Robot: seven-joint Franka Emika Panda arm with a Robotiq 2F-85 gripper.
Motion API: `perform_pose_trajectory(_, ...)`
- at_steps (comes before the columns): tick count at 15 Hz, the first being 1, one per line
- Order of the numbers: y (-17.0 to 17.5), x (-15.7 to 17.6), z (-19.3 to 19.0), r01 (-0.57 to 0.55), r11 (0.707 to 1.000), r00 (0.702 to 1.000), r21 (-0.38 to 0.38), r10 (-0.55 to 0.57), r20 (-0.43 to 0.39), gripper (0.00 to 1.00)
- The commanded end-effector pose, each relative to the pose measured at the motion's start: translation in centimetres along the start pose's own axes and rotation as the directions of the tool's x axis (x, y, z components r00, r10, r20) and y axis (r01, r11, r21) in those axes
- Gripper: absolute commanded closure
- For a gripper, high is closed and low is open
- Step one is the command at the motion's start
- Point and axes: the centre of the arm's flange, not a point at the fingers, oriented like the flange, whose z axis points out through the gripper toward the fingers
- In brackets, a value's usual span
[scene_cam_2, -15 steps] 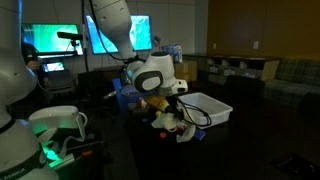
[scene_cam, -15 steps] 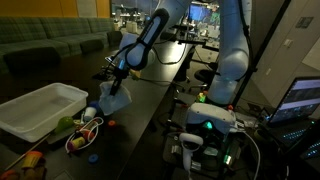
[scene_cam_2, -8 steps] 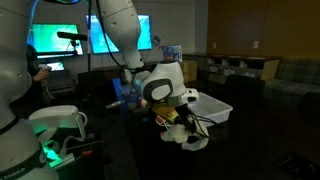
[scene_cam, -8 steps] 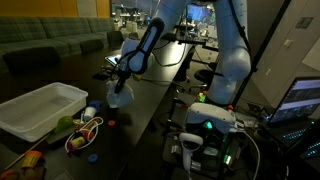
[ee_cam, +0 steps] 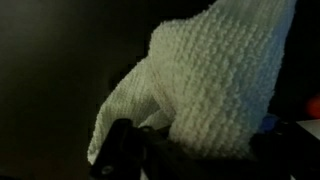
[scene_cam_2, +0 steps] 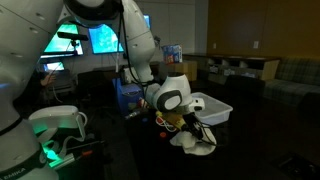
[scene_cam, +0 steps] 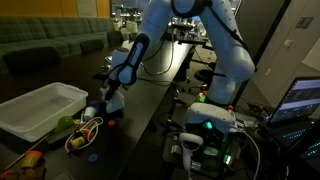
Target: Use the cloth to push the objects on the table to the left, then put it in the box
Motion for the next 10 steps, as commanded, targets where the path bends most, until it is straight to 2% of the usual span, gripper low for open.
perform_pose_trajectory(1, -0.3, 3.1, 2.9, -0.027, 0.999, 0.999, -0.03, 0.026, -0.043, 0.99)
perform_pose_trajectory(5, 0.1, 4.6, 4.8, -0.048, 0.998, 0.997, -0.04, 0.046, -0.06, 0.99)
perform_pose_trajectory(10, -1.3, 5.2, 6.5, -0.036, 0.999, 0.997, -0.026, 0.034, -0.069, 0.99)
